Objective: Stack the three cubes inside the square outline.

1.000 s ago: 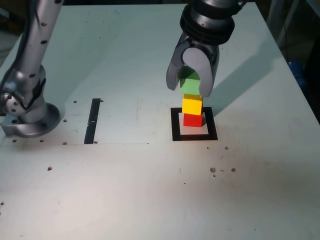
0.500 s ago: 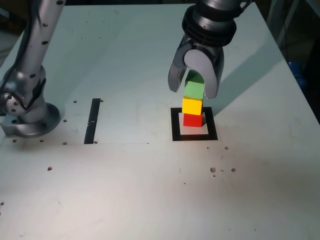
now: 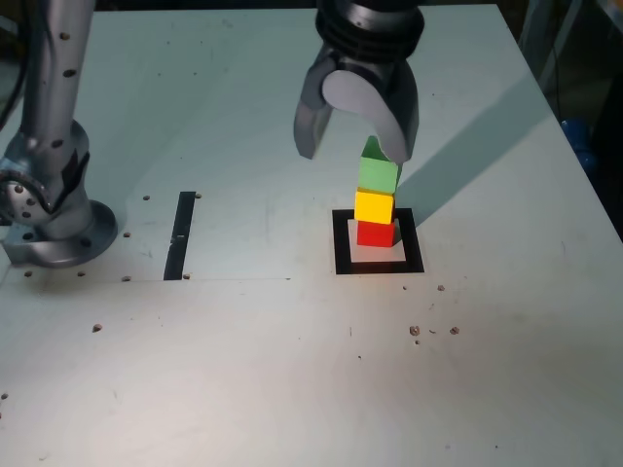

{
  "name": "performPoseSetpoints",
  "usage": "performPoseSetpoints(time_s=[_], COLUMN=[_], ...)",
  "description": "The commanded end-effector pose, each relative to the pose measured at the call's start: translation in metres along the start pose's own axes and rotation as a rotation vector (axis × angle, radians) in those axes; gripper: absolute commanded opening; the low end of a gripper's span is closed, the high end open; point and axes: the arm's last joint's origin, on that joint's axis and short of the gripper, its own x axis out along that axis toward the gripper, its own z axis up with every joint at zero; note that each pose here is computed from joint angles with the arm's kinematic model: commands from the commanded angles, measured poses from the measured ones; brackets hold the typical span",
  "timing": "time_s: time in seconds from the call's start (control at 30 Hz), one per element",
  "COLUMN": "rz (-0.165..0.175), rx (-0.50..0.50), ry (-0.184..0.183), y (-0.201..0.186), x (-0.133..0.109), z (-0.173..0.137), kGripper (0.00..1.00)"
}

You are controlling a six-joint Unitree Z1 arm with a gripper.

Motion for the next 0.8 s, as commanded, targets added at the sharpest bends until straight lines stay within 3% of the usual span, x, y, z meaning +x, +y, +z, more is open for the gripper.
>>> performPoseSetpoints(time_s=[0.0,0.3,0.77], rz=[0.004,-0.003,-0.082], rx=[-0.027,-0.113,-0.204], ry=[-0.004,0.013,0.095], y=[-0.001,-0.011,-0.018], x=[-0.004,0.017,0.105], z=[-0.020,-0.087,-0.136], kGripper=[0.99,1.00,1.00])
